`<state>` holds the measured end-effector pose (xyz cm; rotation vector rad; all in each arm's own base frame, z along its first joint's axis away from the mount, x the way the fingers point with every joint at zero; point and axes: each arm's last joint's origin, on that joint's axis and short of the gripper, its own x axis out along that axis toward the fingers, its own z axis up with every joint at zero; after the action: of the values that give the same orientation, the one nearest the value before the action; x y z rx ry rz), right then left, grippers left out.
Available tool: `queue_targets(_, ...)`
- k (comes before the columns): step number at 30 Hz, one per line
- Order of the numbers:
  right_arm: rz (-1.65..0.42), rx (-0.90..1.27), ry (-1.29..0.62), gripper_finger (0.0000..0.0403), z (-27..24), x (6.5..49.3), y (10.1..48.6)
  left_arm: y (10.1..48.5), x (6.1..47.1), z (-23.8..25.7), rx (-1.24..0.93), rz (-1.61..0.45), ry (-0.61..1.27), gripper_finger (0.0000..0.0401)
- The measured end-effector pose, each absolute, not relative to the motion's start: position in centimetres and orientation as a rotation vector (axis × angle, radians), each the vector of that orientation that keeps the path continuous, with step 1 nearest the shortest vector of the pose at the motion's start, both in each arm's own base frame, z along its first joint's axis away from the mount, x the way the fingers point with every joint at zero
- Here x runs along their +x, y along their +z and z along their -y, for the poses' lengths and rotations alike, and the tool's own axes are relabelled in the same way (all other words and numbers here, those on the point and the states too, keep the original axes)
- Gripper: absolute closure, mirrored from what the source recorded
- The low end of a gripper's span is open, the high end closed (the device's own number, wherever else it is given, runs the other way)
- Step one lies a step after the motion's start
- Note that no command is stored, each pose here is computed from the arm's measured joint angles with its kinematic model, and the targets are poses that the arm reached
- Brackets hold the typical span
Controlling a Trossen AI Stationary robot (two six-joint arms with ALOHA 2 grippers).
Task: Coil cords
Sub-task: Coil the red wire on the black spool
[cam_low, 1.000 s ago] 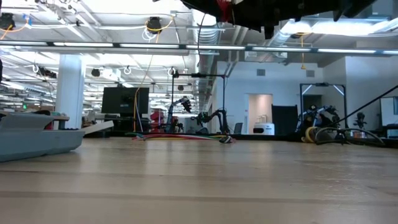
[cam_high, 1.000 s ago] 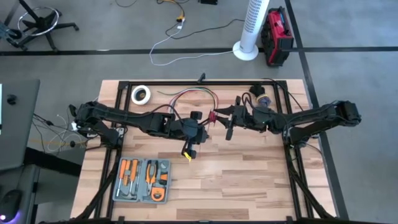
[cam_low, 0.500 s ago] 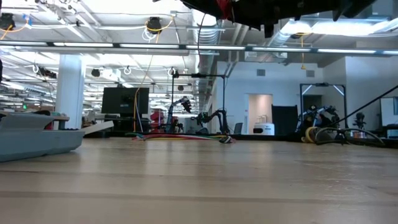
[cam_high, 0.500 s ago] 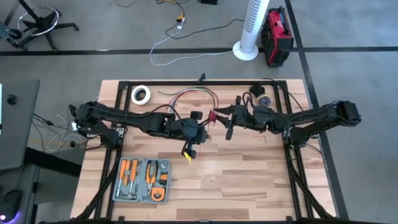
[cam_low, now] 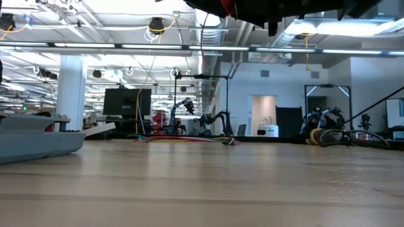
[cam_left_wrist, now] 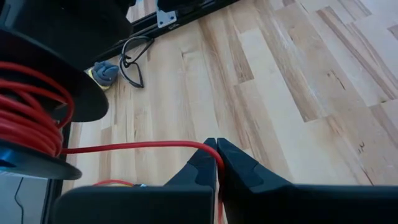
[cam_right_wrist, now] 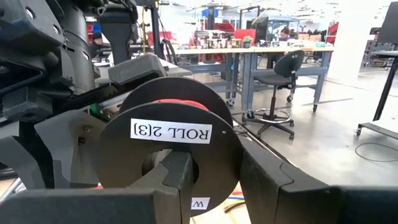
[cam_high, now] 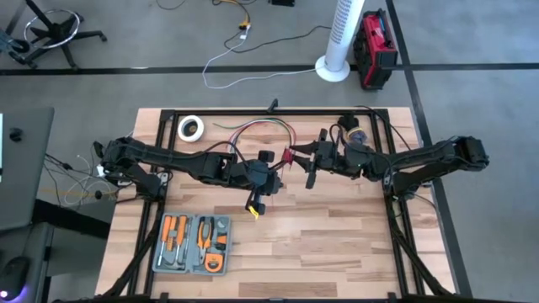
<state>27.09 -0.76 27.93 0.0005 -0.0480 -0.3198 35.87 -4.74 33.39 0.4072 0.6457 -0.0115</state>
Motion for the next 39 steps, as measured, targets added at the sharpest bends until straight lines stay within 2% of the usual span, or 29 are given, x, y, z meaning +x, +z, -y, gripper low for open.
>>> queue_targets(15, -0.147, 0.053, -0.342, 0.0295, 1.2, 27.0, 25.9, 33.6, 36.0, 4.5, 0.499, -0.637, 0.062, 0.0401)
queue_targets(39, -0.261, 0.076, -0.309, 0.0295, 0.4, 26.7, 24.8, 34.3, 35.8, 4.1, 0.599, -0.620, 0.162, 0.0401)
